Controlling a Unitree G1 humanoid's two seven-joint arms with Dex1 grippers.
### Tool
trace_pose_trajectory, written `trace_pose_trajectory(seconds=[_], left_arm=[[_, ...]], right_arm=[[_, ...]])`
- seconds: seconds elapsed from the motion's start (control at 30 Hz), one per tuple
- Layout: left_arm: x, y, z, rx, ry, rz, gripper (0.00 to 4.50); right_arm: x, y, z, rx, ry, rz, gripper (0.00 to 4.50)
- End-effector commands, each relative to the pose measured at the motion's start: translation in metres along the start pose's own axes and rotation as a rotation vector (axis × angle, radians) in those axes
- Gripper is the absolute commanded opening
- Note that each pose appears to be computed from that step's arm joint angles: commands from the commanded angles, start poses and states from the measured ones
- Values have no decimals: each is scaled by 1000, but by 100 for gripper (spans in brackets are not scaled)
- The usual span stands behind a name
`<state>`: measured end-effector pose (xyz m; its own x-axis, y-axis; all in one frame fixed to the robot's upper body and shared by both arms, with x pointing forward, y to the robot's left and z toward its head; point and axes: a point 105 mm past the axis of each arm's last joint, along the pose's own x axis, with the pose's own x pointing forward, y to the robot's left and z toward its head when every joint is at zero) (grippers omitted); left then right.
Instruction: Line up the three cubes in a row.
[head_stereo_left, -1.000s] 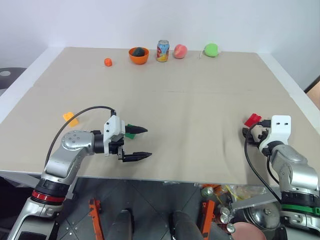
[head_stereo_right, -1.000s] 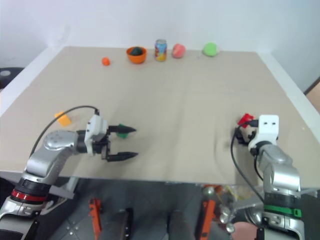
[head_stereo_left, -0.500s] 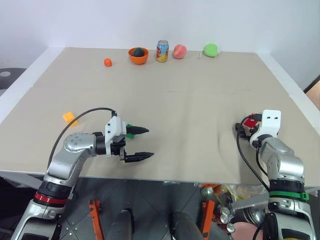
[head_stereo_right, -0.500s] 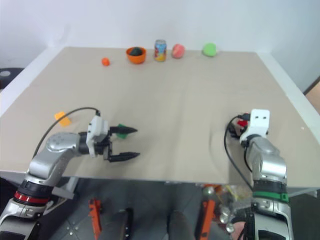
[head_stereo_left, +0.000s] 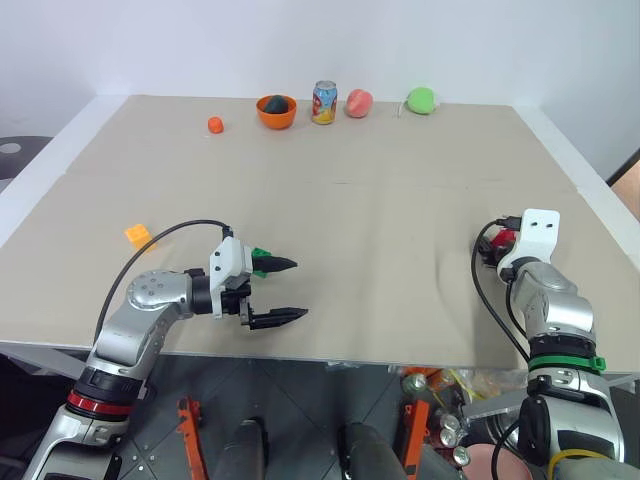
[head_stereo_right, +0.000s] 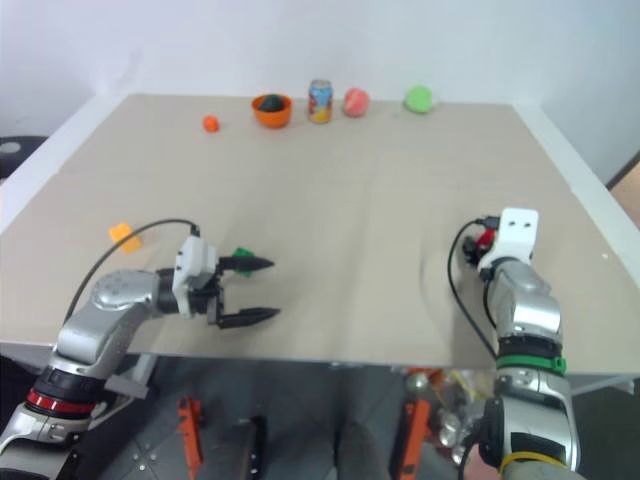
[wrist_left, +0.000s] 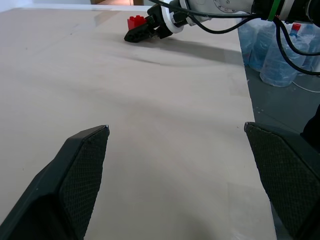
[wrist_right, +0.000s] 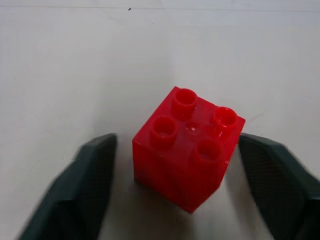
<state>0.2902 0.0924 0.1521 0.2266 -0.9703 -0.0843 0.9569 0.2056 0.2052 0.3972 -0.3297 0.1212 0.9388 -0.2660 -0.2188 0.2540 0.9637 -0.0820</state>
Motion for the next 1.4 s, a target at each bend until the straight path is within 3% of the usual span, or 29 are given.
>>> trace_pose_trajectory(seconds=[0.03,0.07,0.17,0.33,0.63,0.83,1.07,1.4], left_arm=[[-6,2,14,57,-32,26,450],[-6,3,15,58,-33,28,450],[-10,5,21,64,-72,34,450],[-17,11,29,53,-126,39,450],[-30,15,25,95,-82,25,450],[-36,5,31,93,-102,9,450],[-44,2,34,109,-76,-24,450],[-51,1,34,117,-65,-49,450]], right_arm=[[1,-6,15,19,-47,-16,219],[1,-6,15,19,-46,-17,181],[1,-8,16,16,-46,-16,123],[-1,3,26,-21,-95,97,123],[-36,82,60,-150,-233,696,123],[-75,116,55,-265,-224,1031,123],[-106,111,35,-468,-92,1308,123],[-106,122,25,-647,-51,1443,123]])
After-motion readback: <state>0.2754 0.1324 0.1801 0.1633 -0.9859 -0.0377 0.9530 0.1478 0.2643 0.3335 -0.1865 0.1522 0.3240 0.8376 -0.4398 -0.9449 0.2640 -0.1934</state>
